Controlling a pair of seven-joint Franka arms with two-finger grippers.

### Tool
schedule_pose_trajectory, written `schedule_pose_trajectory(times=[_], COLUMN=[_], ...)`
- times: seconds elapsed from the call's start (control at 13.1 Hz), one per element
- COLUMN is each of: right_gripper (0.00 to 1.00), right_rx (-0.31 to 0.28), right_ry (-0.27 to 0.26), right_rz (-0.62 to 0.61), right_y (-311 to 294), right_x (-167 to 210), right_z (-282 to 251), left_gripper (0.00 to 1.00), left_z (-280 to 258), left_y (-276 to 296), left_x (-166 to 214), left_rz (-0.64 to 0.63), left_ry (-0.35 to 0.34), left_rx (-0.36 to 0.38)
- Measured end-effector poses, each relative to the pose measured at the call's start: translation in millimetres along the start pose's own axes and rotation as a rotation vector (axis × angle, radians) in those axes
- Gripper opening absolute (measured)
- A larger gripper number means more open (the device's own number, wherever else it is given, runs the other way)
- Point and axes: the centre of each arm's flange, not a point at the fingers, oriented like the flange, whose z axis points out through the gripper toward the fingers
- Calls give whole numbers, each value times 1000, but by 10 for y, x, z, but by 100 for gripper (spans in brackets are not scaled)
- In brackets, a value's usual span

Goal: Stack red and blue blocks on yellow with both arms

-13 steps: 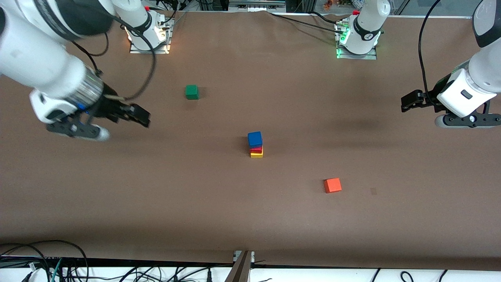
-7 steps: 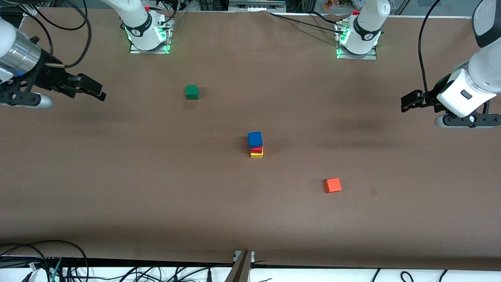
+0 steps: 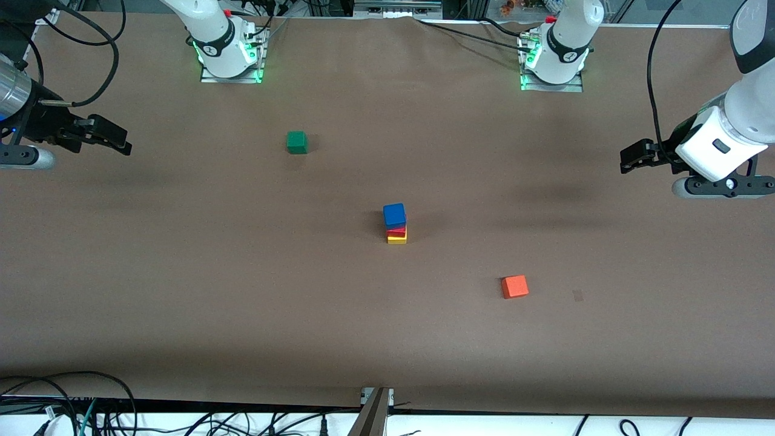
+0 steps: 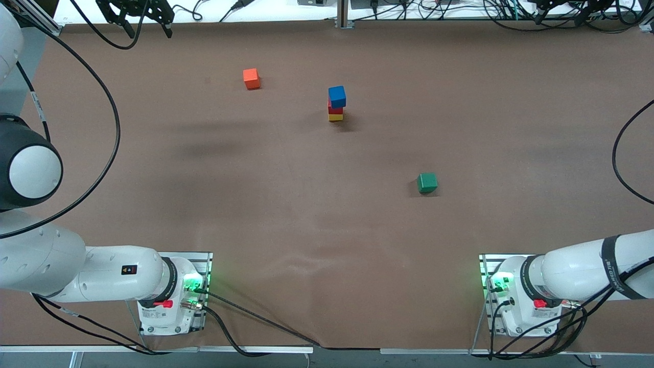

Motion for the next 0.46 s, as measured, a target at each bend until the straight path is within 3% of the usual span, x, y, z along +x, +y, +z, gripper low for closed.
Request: schedule_pose_trajectory(times=[0.46], right_gripper=[100], right_rx=[-45], right_ry=[8], right_rz=[-80], right_y=[-73], right_x=[-16], right_z=[-22], left_gripper=[100], left_z=[0], left_y=[0], left_x=[0], left_rz=[0], left_ry=[0], left_rx=[0])
